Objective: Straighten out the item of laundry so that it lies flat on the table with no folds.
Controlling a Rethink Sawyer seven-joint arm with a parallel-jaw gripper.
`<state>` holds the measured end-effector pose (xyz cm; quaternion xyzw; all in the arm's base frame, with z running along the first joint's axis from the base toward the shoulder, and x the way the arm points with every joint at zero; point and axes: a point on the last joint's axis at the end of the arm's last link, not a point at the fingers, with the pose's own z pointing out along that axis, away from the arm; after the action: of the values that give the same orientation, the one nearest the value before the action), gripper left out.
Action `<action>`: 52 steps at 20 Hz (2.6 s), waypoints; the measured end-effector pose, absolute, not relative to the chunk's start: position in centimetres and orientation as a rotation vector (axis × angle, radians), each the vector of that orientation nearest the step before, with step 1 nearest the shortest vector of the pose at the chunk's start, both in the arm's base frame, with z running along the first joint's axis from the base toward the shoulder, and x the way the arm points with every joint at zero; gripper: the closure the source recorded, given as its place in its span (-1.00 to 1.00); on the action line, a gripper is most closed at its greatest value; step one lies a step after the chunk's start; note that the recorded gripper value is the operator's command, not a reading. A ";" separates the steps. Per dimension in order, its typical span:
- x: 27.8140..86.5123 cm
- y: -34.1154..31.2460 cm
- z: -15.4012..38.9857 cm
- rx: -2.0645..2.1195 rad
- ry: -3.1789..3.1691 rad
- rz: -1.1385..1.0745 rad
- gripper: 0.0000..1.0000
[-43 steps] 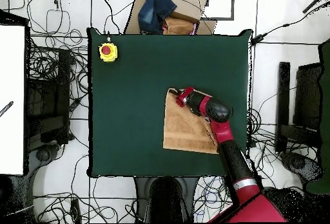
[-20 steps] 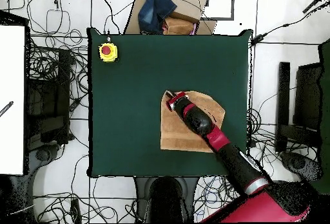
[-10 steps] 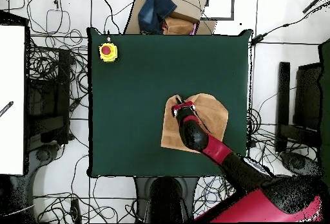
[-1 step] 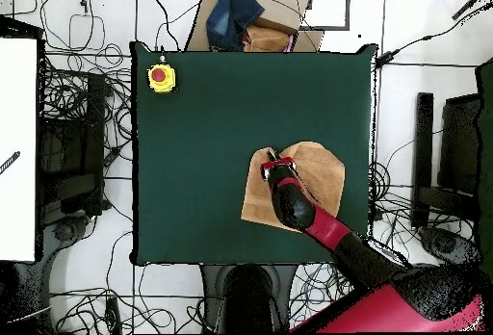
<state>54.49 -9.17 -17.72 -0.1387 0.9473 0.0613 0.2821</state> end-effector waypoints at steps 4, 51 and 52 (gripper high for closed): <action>53.9 -9.8 -18.1 -0.341 2.544 0.172 1.00; 55.7 -3.6 -19.5 -0.126 2.212 0.475 1.00; 55.8 -3.6 -19.5 -0.127 2.212 0.476 1.00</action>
<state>55.76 -3.62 -19.47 -0.0508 0.8841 0.1902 0.4238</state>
